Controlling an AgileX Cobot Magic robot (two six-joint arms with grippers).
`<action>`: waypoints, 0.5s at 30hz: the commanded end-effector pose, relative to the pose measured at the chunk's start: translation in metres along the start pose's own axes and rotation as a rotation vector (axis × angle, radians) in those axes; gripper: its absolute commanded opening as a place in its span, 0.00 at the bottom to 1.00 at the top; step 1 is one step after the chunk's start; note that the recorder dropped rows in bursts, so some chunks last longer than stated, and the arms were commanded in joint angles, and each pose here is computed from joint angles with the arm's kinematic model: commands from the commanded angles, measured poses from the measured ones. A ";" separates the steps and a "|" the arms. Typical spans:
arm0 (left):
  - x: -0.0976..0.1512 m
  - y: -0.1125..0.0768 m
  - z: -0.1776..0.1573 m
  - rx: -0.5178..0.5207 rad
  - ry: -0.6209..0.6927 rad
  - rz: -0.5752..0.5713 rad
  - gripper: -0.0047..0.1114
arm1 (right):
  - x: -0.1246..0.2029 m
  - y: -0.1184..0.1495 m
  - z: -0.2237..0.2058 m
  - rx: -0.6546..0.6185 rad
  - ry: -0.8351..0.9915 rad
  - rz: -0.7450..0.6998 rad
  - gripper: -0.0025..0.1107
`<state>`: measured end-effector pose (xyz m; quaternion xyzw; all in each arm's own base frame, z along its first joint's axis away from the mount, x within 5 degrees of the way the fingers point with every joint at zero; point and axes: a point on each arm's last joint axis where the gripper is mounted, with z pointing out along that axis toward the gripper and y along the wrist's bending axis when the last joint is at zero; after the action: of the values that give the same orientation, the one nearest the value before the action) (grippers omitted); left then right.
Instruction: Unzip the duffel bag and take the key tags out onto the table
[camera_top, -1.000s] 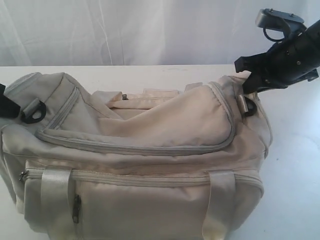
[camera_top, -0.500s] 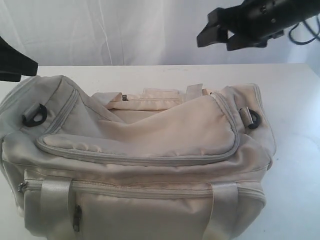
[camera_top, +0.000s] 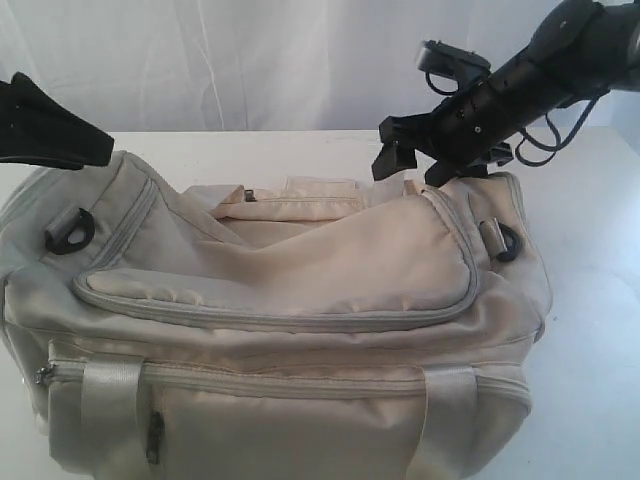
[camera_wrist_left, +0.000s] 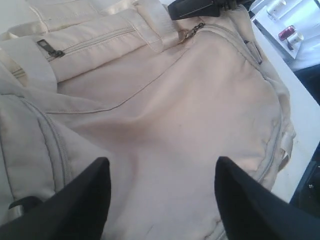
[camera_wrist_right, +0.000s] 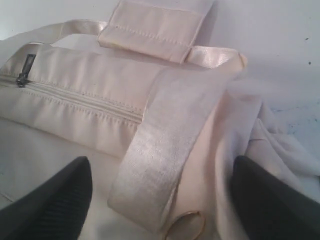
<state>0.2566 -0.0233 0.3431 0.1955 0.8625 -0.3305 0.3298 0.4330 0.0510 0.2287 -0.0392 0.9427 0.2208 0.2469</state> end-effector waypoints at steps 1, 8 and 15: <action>0.007 -0.001 0.009 -0.006 -0.013 0.003 0.59 | 0.000 0.001 0.018 -0.059 0.016 0.001 0.65; 0.009 0.000 0.013 -0.006 -0.030 -0.015 0.59 | -0.001 0.005 0.036 -0.121 -0.003 0.033 0.52; 0.009 0.000 0.013 -0.006 -0.034 -0.015 0.59 | -0.012 0.010 0.023 -0.123 -0.088 0.049 0.02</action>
<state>0.2592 -0.0280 0.3269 0.1802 0.8666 -0.3205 0.3375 0.4519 0.0667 0.2049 -0.0197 0.9255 0.2790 0.2555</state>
